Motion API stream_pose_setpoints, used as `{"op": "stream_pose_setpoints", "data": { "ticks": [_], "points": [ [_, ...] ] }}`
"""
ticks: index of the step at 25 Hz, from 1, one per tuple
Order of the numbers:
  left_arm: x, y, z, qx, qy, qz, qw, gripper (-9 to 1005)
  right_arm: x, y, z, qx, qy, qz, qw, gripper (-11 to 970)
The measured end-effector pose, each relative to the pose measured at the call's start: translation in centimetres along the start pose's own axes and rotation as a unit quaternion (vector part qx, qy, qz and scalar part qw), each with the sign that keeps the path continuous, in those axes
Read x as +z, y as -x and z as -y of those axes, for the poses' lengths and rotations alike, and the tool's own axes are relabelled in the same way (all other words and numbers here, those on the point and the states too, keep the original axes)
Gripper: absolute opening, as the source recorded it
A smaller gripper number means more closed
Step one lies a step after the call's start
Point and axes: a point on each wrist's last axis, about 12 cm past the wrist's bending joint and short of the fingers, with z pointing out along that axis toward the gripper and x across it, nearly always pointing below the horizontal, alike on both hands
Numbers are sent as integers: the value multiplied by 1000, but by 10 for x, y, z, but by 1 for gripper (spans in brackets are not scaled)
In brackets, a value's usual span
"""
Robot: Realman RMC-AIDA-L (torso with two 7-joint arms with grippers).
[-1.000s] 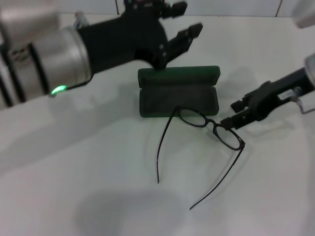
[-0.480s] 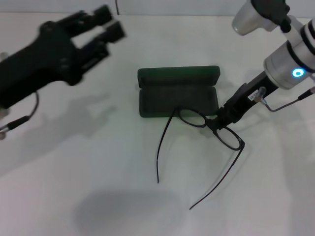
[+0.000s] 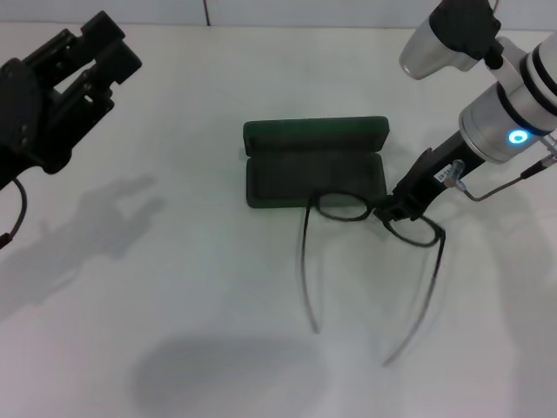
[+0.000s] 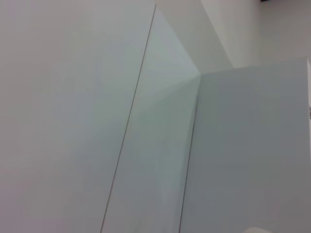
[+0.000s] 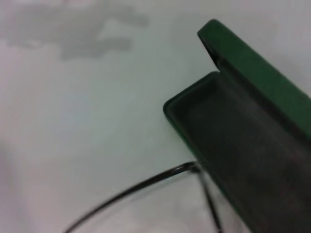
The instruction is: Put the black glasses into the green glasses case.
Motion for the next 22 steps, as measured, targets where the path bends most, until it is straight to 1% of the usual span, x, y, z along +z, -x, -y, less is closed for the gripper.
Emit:
{"op": "stream_pose_setpoints", "data": {
  "ticks": [2,5,8,10,12,16,20,22],
  "points": [
    [-1,0,0,0,0,0,1000,349,-2,0,-1,-7,-4,8,1000,165],
    [-1,1,2,-1,-7,2,1000,342,-9,-1,-4,-11,-1,30,999,101],
    [0,0,3,-2,-17,1,1000,335,-22,-3,-12,-19,22,86,996,37],
    [3,-1,3,-5,-29,-8,1000,330,-32,-7,-16,-24,36,126,991,37],
    [9,-4,3,-7,-45,-21,999,326,-50,-16,-17,-26,57,195,979,37],
    [22,-13,3,-17,-81,-29,996,316,-70,-30,-14,-28,78,285,955,37],
    [40,-26,4,-34,-123,-19,992,307,-77,-40,-15,-40,103,345,932,36],
    [49,-31,5,-36,-145,-22,989,230,-77,-41,-16,-44,112,354,928,36]
  ]
}}
